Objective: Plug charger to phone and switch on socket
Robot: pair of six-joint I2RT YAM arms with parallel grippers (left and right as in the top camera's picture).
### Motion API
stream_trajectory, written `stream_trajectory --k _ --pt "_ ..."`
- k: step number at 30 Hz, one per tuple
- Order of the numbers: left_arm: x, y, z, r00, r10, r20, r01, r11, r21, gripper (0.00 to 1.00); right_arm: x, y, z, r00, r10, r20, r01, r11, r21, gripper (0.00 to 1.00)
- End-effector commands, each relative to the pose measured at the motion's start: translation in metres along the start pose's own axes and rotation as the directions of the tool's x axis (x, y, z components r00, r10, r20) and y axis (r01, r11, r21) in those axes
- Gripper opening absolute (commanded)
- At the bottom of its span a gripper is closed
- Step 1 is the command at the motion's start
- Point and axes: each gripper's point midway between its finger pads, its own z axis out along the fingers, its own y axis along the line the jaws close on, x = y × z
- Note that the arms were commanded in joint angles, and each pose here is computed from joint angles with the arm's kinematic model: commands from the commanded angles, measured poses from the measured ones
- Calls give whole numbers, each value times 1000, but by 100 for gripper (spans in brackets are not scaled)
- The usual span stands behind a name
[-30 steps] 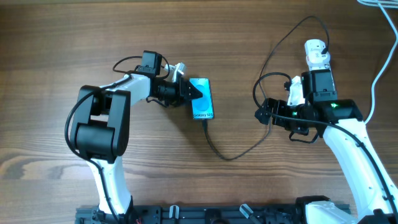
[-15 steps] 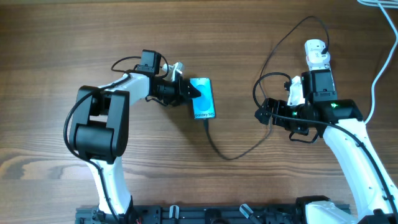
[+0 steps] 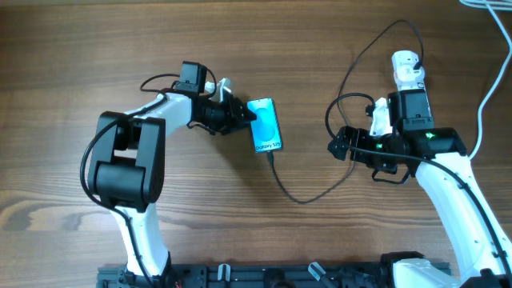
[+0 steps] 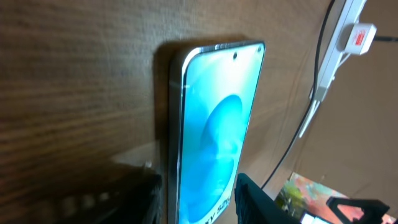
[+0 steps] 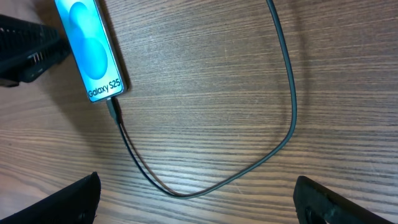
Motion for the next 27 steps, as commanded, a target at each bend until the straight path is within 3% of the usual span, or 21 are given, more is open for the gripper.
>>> stream_trajectory --k 1,9,27 --pt "-12 73 7 990 -85 109 110 964 -242 42 -1 -3 2 1000 -12 -1 12 1000 19 99" --pt "-24 48 22 989 22 145 8 980 -200 49 -1 -3 2 1000 -12 -1 12 1000 19 99" --pt "-40 29 25 974 102 200 -72 985 -154 50 -1 -3 2 1000 -13 -1 13 1000 19 99"
